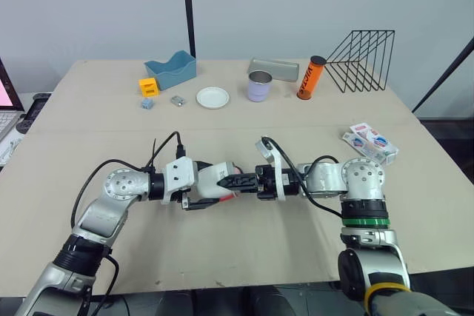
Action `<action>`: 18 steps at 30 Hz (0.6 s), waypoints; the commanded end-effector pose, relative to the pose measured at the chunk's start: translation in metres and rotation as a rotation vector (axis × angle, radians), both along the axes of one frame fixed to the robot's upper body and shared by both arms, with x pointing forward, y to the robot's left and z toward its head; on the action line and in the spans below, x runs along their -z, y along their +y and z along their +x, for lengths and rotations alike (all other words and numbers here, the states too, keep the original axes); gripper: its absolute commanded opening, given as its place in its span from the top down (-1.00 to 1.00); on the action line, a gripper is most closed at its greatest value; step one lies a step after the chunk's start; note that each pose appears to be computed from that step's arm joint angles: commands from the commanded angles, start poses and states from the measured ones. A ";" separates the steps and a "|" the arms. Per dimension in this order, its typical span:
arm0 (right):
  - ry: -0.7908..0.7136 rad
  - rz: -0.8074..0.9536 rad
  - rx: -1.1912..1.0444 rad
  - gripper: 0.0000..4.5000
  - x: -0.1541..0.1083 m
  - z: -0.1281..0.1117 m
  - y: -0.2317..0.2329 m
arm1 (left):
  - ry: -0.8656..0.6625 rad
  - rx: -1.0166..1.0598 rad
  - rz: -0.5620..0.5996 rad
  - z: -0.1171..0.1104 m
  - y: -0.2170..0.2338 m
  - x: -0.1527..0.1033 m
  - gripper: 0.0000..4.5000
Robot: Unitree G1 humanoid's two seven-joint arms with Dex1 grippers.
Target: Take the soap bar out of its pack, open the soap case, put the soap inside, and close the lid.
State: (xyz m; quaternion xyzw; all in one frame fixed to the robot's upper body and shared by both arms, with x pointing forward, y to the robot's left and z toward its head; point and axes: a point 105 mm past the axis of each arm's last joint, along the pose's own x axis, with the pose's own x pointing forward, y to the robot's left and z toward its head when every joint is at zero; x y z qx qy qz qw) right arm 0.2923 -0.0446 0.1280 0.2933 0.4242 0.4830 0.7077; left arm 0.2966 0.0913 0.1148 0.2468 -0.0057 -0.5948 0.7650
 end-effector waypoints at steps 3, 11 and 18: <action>-0.034 0.041 -0.036 0.06 -0.013 -0.002 0.009 | -0.040 0.036 -0.012 -0.003 -0.007 -0.010 -0.56; -0.028 0.024 -0.049 0.06 -0.010 -0.004 0.012 | -0.044 0.048 -0.011 -0.004 -0.008 -0.011 -0.56; -0.026 0.018 -0.054 0.06 -0.008 -0.005 0.014 | -0.018 0.062 -0.002 -0.005 -0.007 -0.009 -0.78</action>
